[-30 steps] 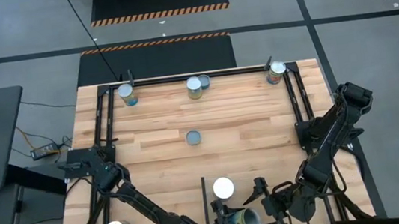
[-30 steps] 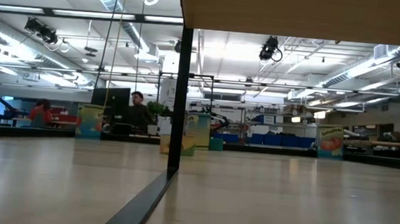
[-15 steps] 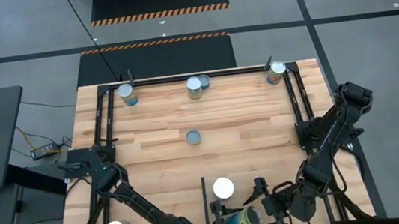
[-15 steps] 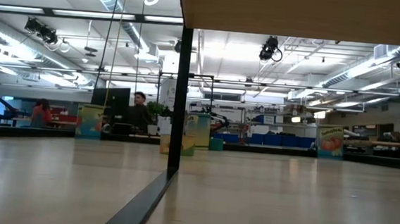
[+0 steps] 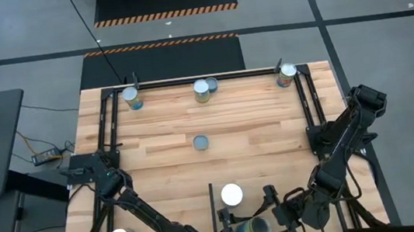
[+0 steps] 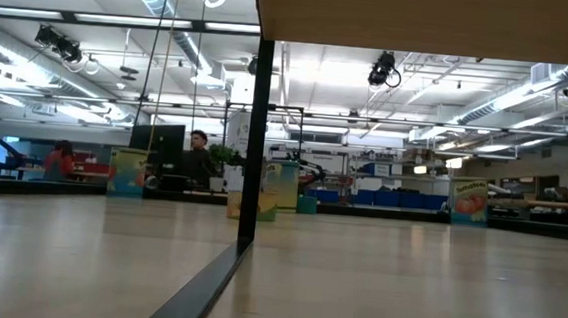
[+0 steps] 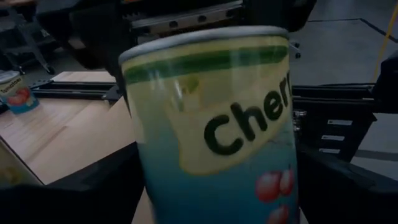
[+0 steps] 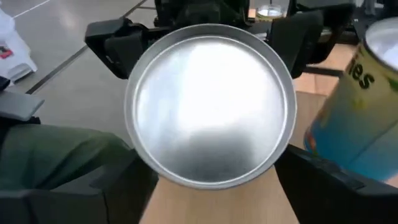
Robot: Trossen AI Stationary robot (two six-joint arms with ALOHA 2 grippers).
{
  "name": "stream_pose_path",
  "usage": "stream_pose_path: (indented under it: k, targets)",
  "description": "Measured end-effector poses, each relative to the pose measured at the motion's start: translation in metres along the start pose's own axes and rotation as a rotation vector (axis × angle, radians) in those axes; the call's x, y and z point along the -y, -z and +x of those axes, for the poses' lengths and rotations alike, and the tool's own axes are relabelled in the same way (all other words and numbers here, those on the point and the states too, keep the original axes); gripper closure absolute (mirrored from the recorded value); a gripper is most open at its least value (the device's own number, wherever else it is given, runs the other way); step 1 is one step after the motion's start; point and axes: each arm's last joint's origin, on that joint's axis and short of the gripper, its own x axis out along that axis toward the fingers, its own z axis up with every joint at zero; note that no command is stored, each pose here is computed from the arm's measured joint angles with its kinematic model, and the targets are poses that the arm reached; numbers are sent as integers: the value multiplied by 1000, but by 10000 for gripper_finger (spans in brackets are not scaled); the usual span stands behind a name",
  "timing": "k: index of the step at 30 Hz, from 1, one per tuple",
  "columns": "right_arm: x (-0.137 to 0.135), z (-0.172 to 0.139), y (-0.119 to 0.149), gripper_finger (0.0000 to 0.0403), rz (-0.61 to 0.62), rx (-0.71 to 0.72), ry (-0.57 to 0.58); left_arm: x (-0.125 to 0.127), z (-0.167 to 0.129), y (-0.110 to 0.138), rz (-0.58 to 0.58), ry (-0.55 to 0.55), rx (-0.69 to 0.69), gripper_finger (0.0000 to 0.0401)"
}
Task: Pick and place cans onto a shelf
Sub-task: Put the canned cherries aligned with the other canned cherries on the shelf
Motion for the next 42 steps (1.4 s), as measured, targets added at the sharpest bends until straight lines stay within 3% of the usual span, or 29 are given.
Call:
stream_pose_path:
  k: [8,22,34,42]
  targets:
    - [3,1,-4,106,-11,8,3,1,-1,1,28,-4,0,44]
    - [5,3,-5,108,-15,4,-9,3,-17,-9,72,-3,17,44]
    - [6,3,-5,108,-13,7,-4,5,-25,-1,127,-25,-20,44]
    - [6,3,-5,108,-12,8,-5,0,-37,-13,140,-28,-32,44]
